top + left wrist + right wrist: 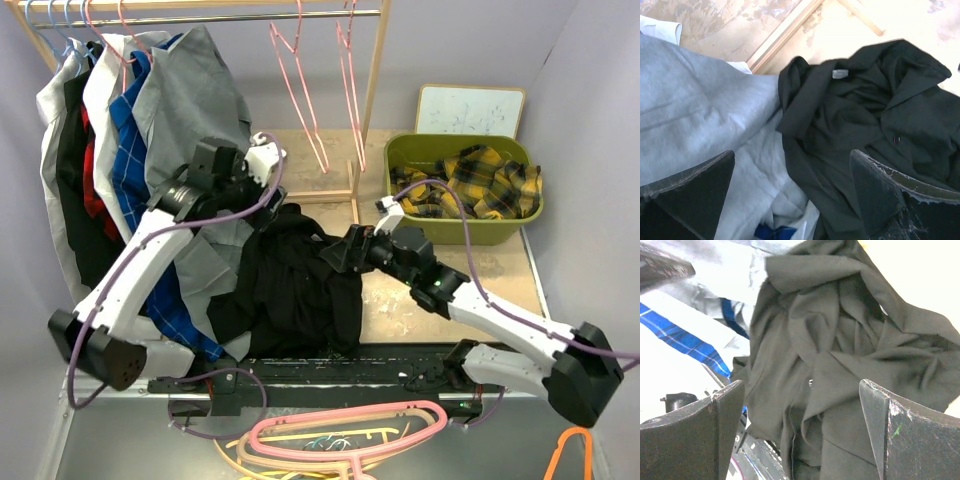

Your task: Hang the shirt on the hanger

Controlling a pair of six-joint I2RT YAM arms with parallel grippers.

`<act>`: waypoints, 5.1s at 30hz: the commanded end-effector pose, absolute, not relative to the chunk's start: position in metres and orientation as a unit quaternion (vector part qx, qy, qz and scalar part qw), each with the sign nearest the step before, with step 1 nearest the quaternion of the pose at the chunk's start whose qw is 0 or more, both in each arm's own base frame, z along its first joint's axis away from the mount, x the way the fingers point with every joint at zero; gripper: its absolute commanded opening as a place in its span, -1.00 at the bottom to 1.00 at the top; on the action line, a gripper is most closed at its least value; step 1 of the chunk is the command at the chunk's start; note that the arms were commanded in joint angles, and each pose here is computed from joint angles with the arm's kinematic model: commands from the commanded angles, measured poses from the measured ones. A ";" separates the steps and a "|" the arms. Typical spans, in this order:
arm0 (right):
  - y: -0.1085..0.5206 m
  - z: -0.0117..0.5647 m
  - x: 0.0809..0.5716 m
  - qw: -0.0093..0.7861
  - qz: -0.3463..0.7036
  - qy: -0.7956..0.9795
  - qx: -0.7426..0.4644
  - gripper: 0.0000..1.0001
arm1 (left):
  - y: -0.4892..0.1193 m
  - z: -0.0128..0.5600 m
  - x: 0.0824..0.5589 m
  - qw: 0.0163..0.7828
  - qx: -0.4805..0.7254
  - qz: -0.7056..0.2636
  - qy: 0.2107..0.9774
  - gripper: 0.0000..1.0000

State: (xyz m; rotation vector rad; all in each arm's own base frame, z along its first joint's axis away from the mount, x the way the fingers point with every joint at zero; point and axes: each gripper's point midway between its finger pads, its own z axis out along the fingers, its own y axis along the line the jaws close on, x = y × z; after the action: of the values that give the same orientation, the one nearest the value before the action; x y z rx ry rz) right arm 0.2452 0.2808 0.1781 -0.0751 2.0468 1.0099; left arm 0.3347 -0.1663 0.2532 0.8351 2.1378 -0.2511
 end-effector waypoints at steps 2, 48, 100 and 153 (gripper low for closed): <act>0.253 0.219 0.227 0.487 0.387 0.777 -0.096 0.91 | -0.153 0.245 0.292 0.383 0.379 -0.104 0.836 0.99; 0.244 0.451 0.395 0.657 0.194 0.728 -0.012 0.19 | -0.111 0.246 0.295 0.394 0.334 -0.092 0.851 0.99; 0.120 0.370 0.193 0.632 0.284 0.721 -0.004 -1.00 | -0.237 0.164 0.355 0.298 0.522 0.008 0.799 0.29; 0.233 0.262 0.185 0.473 0.479 0.732 -0.103 -1.00 | -0.246 0.277 0.311 0.373 0.504 -0.098 0.773 -1.00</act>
State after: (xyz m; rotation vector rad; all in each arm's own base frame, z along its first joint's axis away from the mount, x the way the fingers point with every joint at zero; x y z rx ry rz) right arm 0.1707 0.2102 0.2319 -0.2050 1.9609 1.0697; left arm 0.3189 -0.2433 0.2525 1.3363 2.0299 -0.1873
